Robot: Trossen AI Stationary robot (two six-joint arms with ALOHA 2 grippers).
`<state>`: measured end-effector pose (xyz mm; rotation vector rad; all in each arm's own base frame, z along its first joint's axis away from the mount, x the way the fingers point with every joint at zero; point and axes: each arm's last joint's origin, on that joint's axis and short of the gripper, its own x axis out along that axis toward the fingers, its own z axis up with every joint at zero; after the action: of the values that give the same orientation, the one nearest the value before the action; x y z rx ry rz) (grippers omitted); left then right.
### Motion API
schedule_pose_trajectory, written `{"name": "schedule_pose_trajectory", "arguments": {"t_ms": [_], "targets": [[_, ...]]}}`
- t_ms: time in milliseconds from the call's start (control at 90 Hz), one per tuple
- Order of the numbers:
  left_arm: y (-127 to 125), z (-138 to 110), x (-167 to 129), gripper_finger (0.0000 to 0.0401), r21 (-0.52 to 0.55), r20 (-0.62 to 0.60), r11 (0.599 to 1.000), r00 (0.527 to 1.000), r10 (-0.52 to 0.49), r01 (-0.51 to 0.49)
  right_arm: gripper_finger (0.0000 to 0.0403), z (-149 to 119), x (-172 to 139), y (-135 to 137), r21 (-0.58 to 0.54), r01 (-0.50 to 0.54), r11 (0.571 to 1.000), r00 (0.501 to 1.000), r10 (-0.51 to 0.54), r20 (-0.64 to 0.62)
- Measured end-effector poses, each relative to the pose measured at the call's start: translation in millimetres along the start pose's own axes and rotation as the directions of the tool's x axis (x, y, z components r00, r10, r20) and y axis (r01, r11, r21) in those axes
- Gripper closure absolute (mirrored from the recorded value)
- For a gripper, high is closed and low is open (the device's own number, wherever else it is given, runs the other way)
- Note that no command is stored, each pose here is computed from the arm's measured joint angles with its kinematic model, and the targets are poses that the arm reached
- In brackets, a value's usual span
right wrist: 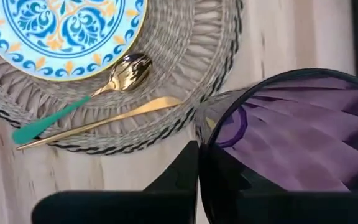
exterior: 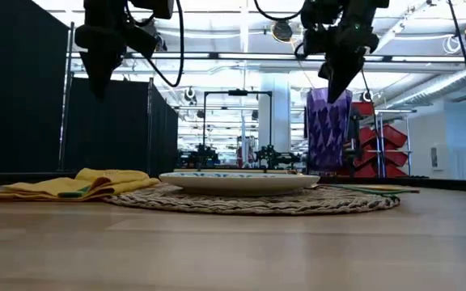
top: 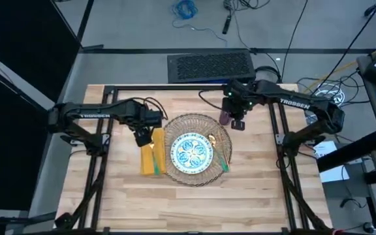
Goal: Set table place
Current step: Put the purple cup to the top right of the tablemat, then adjust the green spoon and gold table knife
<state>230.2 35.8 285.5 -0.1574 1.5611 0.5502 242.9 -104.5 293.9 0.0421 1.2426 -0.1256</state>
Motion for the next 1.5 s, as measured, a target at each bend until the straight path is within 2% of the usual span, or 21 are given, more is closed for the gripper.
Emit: {"name": "schedule_pose_trajectory", "arguments": {"t_ms": [233, 444, 644, 900, 1056, 1200, 1289, 1411, 1500], "targets": [[0, 4, 0, 0.0223, -0.01, 0.047, 1.0, 0.998, 0.029, -0.029, 0.0402, -9, 17, 1, 0.02, 0.03, 0.999, 0.998, -0.029, -0.055], [-1, 6, 0, 0.0223, -0.006, 0.065, 1.0, 0.998, 0.023, -0.023, 0.0395, -9, 20, 1, 0.042, 0.033, 0.999, 0.999, -0.031, -0.042], [-1, 5, 0, 0.0223, -0.01, 0.064, 1.0, 0.998, 0.023, -0.023, 0.0343, -8, 20, -2, 0.05, 0.108, 0.993, 0.993, -0.105, -0.05], [-1, 5, 0, 0.0223, -0.012, 0.063, 1.0, 0.998, 0.023, -0.023, 0.0277, -9, 18, -2, 0.096, 0.139, 0.986, 0.99, -0.135, -0.052], [-1, 5, 0, 0.0223, -0.013, 0.062, 1.0, 0.998, 0.023, -0.023, 0.0253, -6, -2, 5, 0.142, 0.14, 0.98, 0.99, -0.143, 0.007], [-1, 5, 0, 0.0223, -0.013, 0.062, 1.0, 0.998, 0.024, -0.023, 0.0243, -4, -39, 26, 0.218, 0.107, 0.97, 0.988, -0.129, 0.09], [-1, 5, 0, 0.0223, -0.024, 0.063, 0.999, 0.998, 0.023, -0.022, 0.0244, -12, -47, 51, 0.277, 0.053, 0.959, 0.991, -0.084, 0.1], [-5, 7, -1, 0.0223, -0.061, 0.096, 0.998, 0.995, 0.009, -0.003, 0.0247, -18, -23, 99, 0.34, -0.027, 0.94, 0.995, -0.007, 0.098], [-11, 15, -3, 0.0223, -0.082, 0.172, 0.993, 0.983, -0.067, 0.082, 0.0247, -17, 4, 131, 0.39, -0.069, 0.918, 0.983, -0.004, 0.184]]}}
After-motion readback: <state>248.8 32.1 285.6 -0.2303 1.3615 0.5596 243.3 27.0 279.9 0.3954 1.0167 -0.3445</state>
